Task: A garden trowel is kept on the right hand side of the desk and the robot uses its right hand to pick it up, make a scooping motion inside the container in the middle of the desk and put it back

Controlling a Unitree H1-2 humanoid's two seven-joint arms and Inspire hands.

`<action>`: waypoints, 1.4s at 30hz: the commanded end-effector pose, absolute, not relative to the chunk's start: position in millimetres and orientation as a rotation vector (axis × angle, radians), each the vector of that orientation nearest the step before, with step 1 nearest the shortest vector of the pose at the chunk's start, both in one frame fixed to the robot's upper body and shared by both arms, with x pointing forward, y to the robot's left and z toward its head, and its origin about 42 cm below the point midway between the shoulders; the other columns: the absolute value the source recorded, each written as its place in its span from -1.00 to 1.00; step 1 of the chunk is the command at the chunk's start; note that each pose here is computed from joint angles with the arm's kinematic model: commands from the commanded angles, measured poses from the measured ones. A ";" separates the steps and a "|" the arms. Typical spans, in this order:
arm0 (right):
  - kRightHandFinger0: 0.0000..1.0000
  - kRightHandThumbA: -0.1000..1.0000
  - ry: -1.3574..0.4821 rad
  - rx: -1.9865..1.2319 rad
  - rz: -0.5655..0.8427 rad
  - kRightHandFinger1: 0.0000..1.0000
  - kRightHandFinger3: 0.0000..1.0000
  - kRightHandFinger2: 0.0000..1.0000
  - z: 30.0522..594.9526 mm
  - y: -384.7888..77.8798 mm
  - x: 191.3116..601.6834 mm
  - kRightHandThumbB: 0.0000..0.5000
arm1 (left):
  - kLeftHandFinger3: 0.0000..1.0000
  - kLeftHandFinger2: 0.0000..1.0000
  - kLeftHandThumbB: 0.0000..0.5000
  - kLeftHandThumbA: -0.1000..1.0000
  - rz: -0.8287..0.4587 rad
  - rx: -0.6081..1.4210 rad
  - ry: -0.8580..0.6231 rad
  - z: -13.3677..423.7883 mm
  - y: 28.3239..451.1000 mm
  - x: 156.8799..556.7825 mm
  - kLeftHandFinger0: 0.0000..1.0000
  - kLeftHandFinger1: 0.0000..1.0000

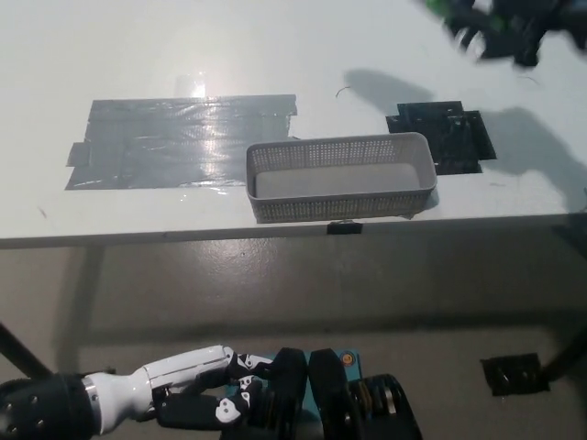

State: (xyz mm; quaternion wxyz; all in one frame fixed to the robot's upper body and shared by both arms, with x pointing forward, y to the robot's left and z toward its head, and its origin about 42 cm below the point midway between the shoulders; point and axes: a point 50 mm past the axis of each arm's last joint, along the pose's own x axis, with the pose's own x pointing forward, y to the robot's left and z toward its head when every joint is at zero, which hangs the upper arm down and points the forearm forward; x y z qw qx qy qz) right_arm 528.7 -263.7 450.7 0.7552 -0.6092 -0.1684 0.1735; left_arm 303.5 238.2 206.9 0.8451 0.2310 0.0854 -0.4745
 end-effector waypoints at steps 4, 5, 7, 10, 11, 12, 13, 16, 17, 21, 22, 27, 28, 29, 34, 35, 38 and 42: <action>-1.00 -1.00 -0.284 -1.306 0.301 -0.42 -0.40 0.00 442.0 -327.3 530.9 -0.32 | 1.00 1.00 1.00 1.00 -0.966 0.503 0.175 215.3 249.2 301.1 1.00 1.00; -1.00 -1.00 -0.247 -1.325 0.287 -0.45 -0.32 -0.01 422.9 -335.6 532.1 -0.33 | 1.00 1.00 1.00 1.00 -0.964 0.505 0.175 215.0 249.5 301.0 1.00 1.00; -1.00 -1.00 -0.120 -1.365 0.292 -0.30 -0.18 0.13 378.3 -346.1 531.8 -0.87 | 1.00 1.00 1.00 1.00 -0.960 0.504 0.177 214.1 250.2 298.6 1.00 1.00; -1.00 -1.00 -0.084 -1.370 0.293 -0.22 -0.04 0.22 362.0 -348.2 532.6 -1.00 | 1.00 1.00 1.00 1.00 -0.960 0.502 0.176 213.3 249.5 296.9 1.00 1.00; -0.96 -1.00 -0.027 -1.377 0.292 -0.26 -0.13 0.14 348.2 -348.4 533.1 -0.86 | 1.00 1.00 1.00 1.00 -0.958 0.505 0.177 213.0 249.8 297.4 1.00 1.00; -1.00 -1.00 0.014 -1.378 0.293 -0.14 -0.03 0.32 333.7 -349.5 533.2 -1.00 | 1.00 1.00 1.00 1.00 -0.959 0.505 0.178 213.1 250.0 297.5 1.00 1.00; -1.00 -1.00 0.038 -1.375 0.298 -0.10 -0.01 0.38 324.6 -349.3 532.4 -1.00 | 1.00 1.00 1.00 1.00 -0.960 0.503 0.176 213.5 250.0 297.2 1.00 1.00; -1.00 -1.00 0.084 -1.361 0.307 -0.08 -0.02 0.38 305.3 -349.0 530.9 -1.00 | 1.00 1.00 1.00 1.00 -0.959 0.501 0.175 214.3 250.6 297.2 1.00 1.00; -1.00 -1.00 0.094 -1.356 0.314 -0.09 -0.08 0.35 290.2 -348.3 530.7 -0.91 | 1.00 1.00 1.00 1.00 -0.958 0.501 0.175 214.1 250.4 297.5 1.00 1.00; -1.00 -1.00 0.105 -1.357 0.338 -0.25 0.04 0.19 270.5 -327.6 531.1 -1.00 | 1.00 1.00 1.00 1.00 -0.956 0.508 0.179 213.2 251.5 296.3 1.00 1.00; -1.00 -1.00 0.097 -1.351 0.345 -0.17 0.07 0.30 267.2 -323.0 530.1 -1.00 | 1.00 1.00 1.00 1.00 -0.957 0.507 0.180 212.7 251.3 295.9 1.00 1.00; -0.99 -1.00 0.093 -1.401 0.258 0.01 0.34 0.61 253.2 -292.9 535.4 -0.84 | 1.00 1.00 1.00 1.00 -0.957 0.497 0.185 209.5 250.3 293.1 1.00 1.00; -1.00 -1.00 0.089 -1.464 0.164 -0.04 0.56 0.60 252.6 -286.9 538.6 -0.79 | 1.00 1.00 1.00 1.00 -0.958 0.496 0.186 209.5 250.7 293.0 1.00 1.00; -1.00 -1.00 0.079 -1.482 0.097 -0.06 0.36 0.60 252.1 -284.0 539.4 -0.99 | 1.00 1.00 1.00 1.00 -0.959 0.490 0.190 208.4 250.9 292.0 1.00 1.00; -1.00 -1.00 0.123 -1.532 -0.074 -0.42 1.00 0.22 261.2 -278.1 549.1 -0.74 | 1.00 1.00 1.00 1.00 -0.960 0.486 0.199 204.8 251.1 288.4 1.00 1.00; -1.00 -1.00 0.147 -1.517 -0.082 -0.43 1.00 0.20 263.7 -276.5 551.0 -0.73 | 1.00 1.00 1.00 1.00 -0.960 0.485 0.200 204.6 251.0 288.4 1.00 1.00; 1.00 -0.05 0.246 -1.587 -0.093 1.00 1.00 1.00 268.9 -272.5 550.5 -0.09 | 1.00 1.00 1.00 1.00 -0.958 0.491 0.198 205.8 252.3 287.5 1.00 1.00; 1.00 0.37 0.311 -1.578 -0.075 1.00 1.00 1.00 276.2 -272.1 553.0 0.43 | 1.00 1.00 1.00 1.00 -0.951 0.488 0.195 207.3 253.6 288.4 1.00 1.00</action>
